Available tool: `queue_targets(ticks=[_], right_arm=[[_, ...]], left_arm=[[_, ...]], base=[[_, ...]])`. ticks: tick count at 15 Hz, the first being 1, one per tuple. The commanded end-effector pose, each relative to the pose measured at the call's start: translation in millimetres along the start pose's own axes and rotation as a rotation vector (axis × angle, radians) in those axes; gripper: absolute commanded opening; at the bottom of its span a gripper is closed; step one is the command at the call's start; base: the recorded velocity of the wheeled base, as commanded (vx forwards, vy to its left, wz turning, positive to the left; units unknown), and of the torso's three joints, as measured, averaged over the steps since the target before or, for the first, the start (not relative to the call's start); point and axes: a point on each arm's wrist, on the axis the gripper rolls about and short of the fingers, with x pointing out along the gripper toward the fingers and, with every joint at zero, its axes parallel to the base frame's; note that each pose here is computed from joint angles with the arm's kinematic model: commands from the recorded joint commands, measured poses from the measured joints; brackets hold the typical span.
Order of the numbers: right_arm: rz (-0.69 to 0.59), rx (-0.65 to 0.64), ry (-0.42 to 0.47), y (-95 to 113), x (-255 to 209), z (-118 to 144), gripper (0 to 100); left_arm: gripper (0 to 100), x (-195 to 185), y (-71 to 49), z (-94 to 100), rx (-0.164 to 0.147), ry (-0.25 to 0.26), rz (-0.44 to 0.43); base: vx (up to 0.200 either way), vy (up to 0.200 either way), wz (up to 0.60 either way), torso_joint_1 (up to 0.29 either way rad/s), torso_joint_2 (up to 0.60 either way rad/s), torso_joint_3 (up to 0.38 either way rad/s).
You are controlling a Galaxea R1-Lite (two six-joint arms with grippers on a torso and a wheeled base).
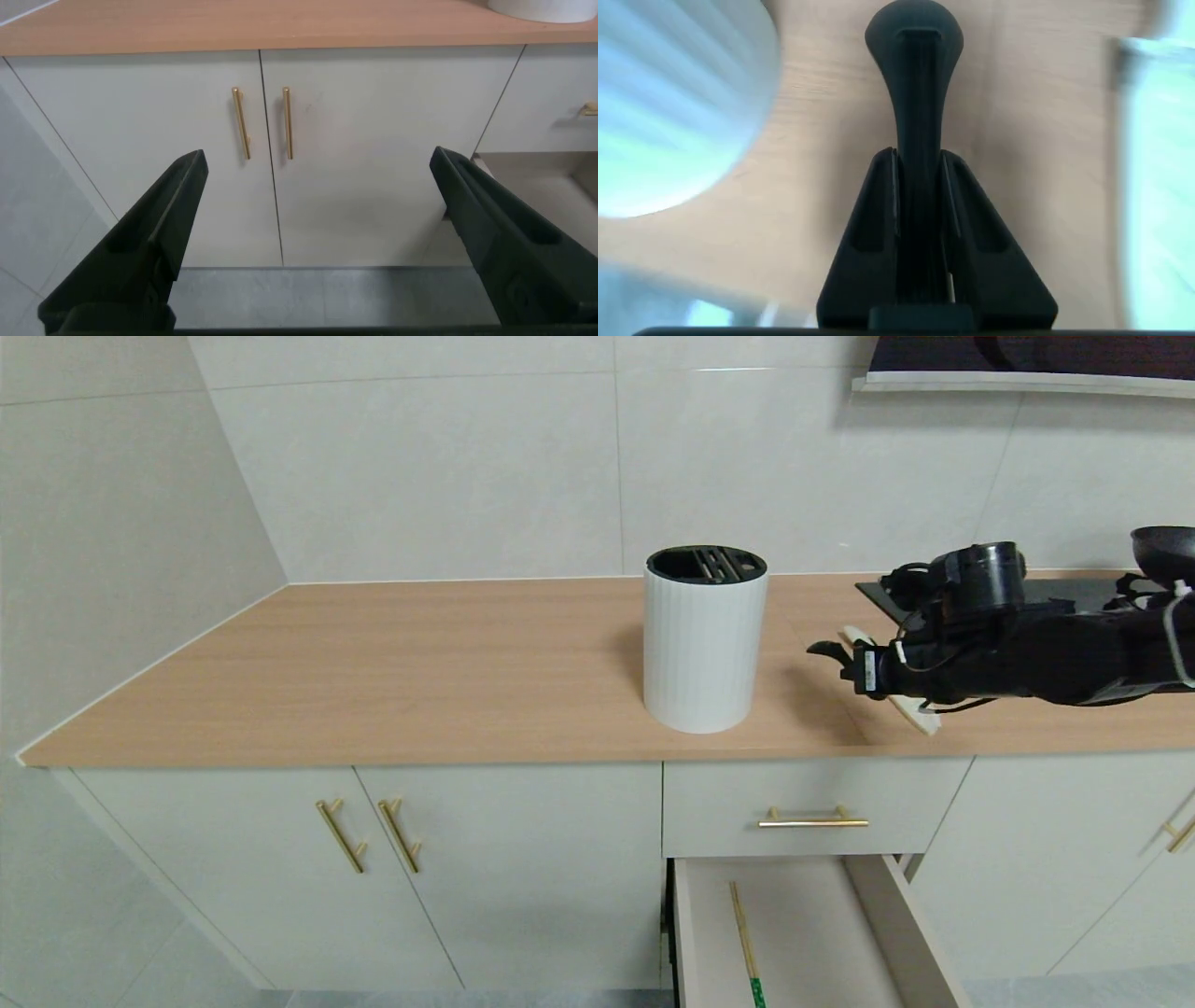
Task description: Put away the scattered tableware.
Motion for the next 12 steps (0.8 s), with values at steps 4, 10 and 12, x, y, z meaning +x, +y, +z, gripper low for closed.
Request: queue_targets(ticks=[4,10,12], right_arm=[[-0.013,0.022,0.114,15,-153,-49,0],[-0.013,0.013,0.244,11,-163,-97,0],[-0.009,0.01,0.236,11,-160,-98,0]], left_arm=[[100,0,0.0,-0.1,0.0,0.001,0.0],[100,0,0.0,0.1,0.0,-0.001,0.0],[100,0,0.0,0.1,0.0,-0.001,0.0]], base=[[0.0,0.0,0.0,0.0,0.0,0.0],[0.0,0.0,0.0,0.0,0.0,0.0],[0.0,0.0,0.0,0.0,0.0,0.0]])
